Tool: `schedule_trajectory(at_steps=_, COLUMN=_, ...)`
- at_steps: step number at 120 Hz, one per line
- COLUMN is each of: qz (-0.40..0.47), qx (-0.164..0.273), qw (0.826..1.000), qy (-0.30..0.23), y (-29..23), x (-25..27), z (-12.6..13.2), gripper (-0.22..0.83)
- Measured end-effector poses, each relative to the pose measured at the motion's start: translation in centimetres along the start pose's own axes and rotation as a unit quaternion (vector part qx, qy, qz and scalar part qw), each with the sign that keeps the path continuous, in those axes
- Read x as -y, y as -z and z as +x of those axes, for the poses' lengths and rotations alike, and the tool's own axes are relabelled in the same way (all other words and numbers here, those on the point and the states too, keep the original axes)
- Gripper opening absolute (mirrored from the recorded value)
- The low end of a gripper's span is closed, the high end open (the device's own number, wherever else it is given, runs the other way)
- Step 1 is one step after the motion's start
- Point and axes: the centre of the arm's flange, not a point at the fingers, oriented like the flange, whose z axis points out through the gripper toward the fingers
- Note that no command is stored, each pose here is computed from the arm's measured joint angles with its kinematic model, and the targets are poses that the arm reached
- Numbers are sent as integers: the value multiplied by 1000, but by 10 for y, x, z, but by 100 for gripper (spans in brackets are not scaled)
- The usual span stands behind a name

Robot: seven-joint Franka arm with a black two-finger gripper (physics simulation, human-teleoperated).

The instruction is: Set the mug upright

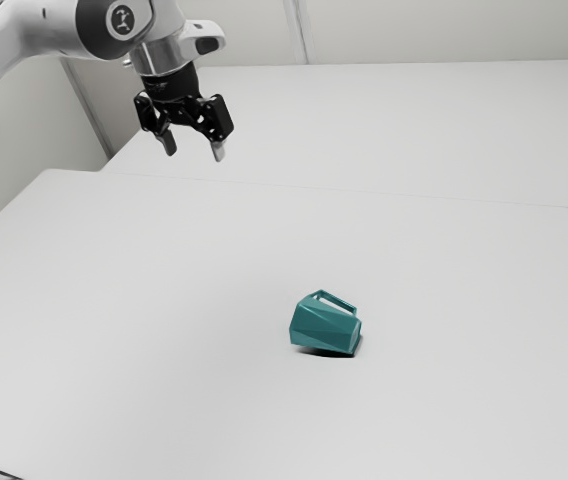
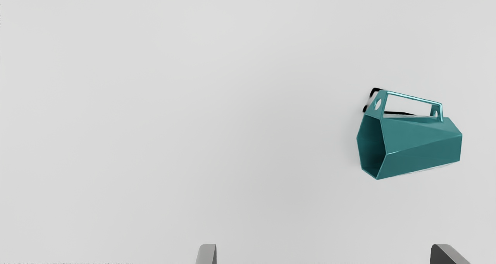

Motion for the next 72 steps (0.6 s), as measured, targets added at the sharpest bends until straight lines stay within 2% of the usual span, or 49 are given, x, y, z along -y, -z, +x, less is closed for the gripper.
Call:
schedule_trajectory(at_steps=24, qz=-6, qx=1, qw=1000, qy=12, y=-1, x=5, z=1, gripper=62)
schedule_trajectory(at_steps=39, qz=-76, qx=13, qw=996, qy=35, y=-5, x=16, z=-4, gripper=62)
schedule_trajectory(at_steps=53, qz=-151, qx=42, qw=986, qy=63, y=-25, x=26, z=-15, gripper=62)
schedule_trajectory(at_steps=72, qz=-243, qx=76, qw=963, qy=84, y=-83, x=24, z=-16, gripper=62)
